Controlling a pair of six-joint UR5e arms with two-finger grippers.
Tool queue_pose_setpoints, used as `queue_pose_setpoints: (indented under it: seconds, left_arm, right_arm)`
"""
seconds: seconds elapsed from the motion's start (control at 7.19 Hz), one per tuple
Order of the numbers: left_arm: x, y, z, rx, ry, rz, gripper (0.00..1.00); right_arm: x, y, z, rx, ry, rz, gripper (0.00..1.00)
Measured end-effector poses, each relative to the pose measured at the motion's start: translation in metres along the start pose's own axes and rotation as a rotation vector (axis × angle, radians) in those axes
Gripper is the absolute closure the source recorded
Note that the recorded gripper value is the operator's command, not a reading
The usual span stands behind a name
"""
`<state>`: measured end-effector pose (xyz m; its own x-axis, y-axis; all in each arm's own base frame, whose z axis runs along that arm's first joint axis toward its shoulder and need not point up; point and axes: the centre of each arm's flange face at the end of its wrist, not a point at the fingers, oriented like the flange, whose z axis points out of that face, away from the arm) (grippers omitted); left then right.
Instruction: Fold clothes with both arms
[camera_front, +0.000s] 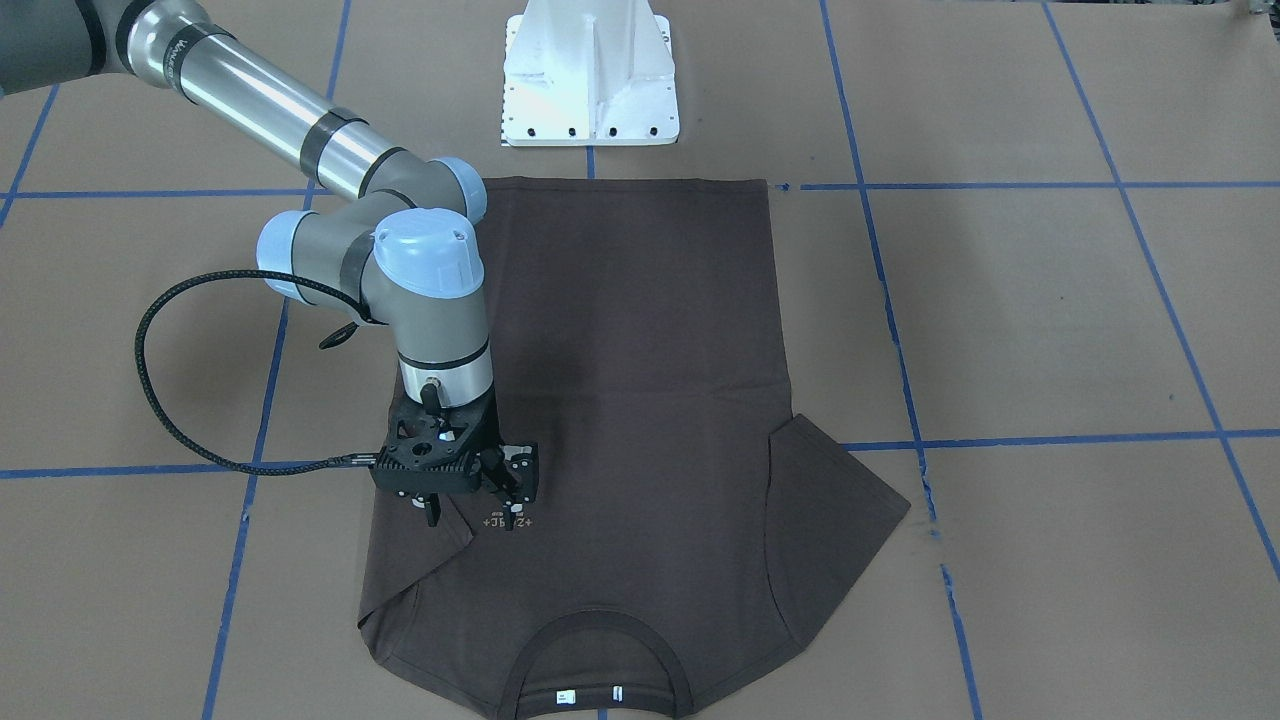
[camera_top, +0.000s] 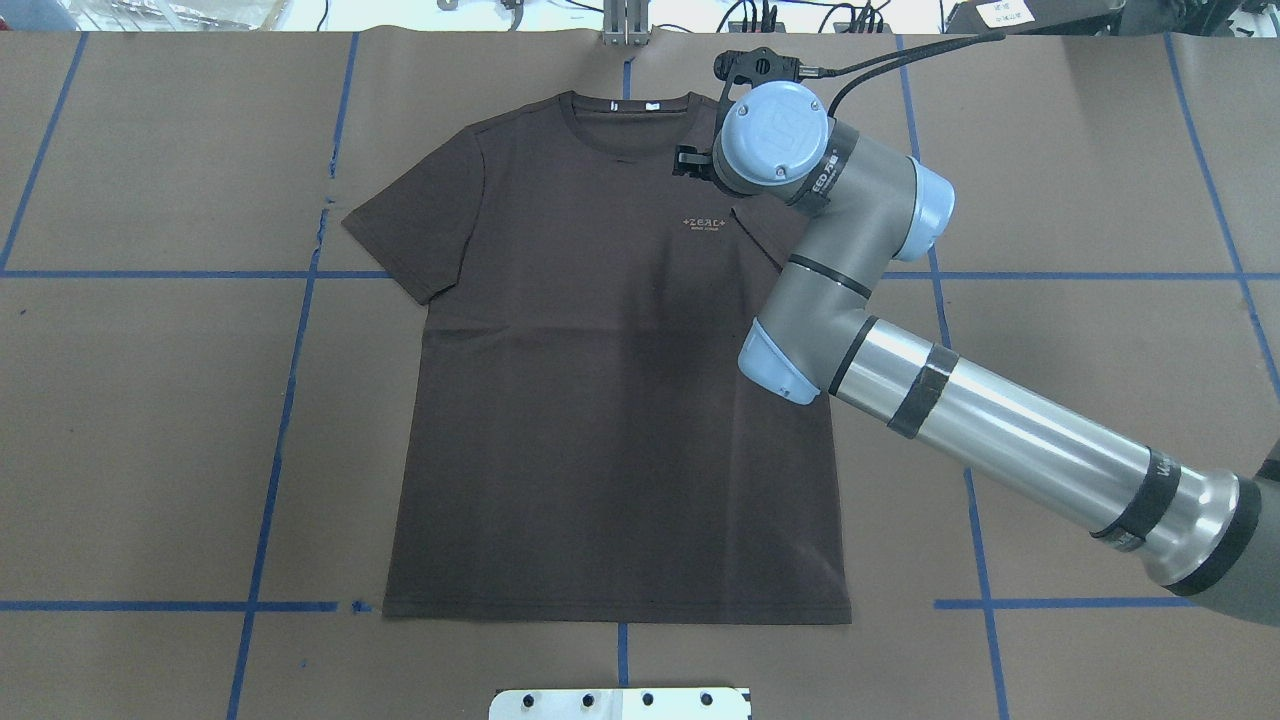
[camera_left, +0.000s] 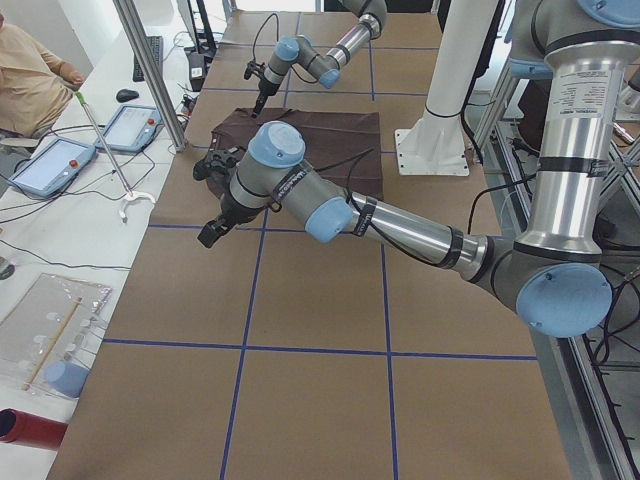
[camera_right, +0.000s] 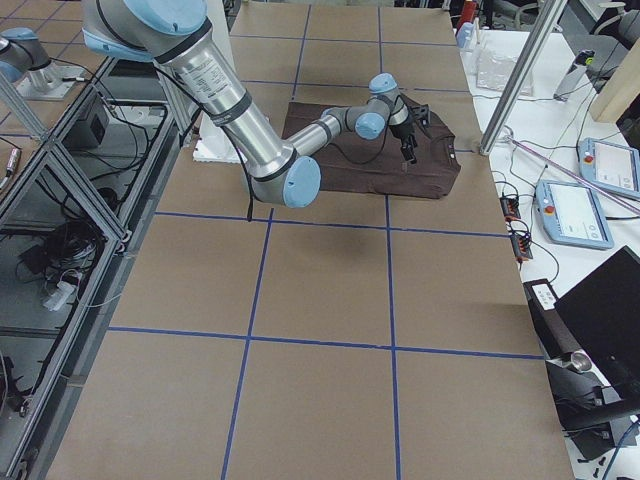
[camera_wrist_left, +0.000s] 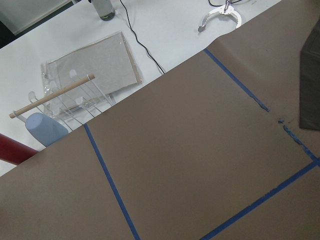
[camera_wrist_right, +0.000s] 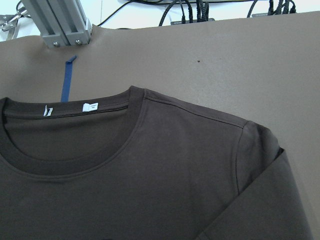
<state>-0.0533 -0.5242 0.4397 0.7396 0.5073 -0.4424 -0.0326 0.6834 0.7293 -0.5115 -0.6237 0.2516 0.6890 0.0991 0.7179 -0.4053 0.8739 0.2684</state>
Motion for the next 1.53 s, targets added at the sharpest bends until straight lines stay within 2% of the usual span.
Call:
queue_pose_setpoints:
  seconds: [0.14, 0.42, 0.56, 0.7, 0.83, 1.11, 1.53]
  left_arm:
    - [0.021, -0.007, 0.016, 0.022, 0.035, -0.009, 0.0]
    - [0.089, -0.036, 0.083, -0.011, 0.133, -0.133, 0.03]
    - [0.121, -0.054, 0.116, -0.032, 0.142, -0.221, 0.18]
    - [0.153, -0.069, 0.151, -0.055, 0.142, -0.302, 0.36]
    - [0.181, -0.084, 0.185, -0.07, 0.132, -0.385, 0.41]
    - [0.232, -0.094, 0.254, -0.057, 0.109, -0.534, 0.41]
    - [0.257, -0.083, 0.324, -0.043, 0.052, -0.573, 0.43]
  right_arm:
    - [0.016, -0.021, -0.009, -0.052, -0.016, -0.027, 0.0]
    - [0.086, -0.058, -0.035, -0.12, -0.067, -0.109, 0.0]
    - [0.137, -0.074, -0.051, -0.146, -0.094, -0.154, 0.0]
    - [0.19, -0.09, -0.066, -0.166, -0.116, -0.206, 0.0]
    - [0.237, -0.104, -0.078, -0.181, -0.133, -0.258, 0.0]
    - [0.311, -0.117, -0.093, -0.206, -0.161, -0.316, 0.0]
    - [0.334, -0.116, -0.099, -0.206, -0.166, -0.324, 0.0]
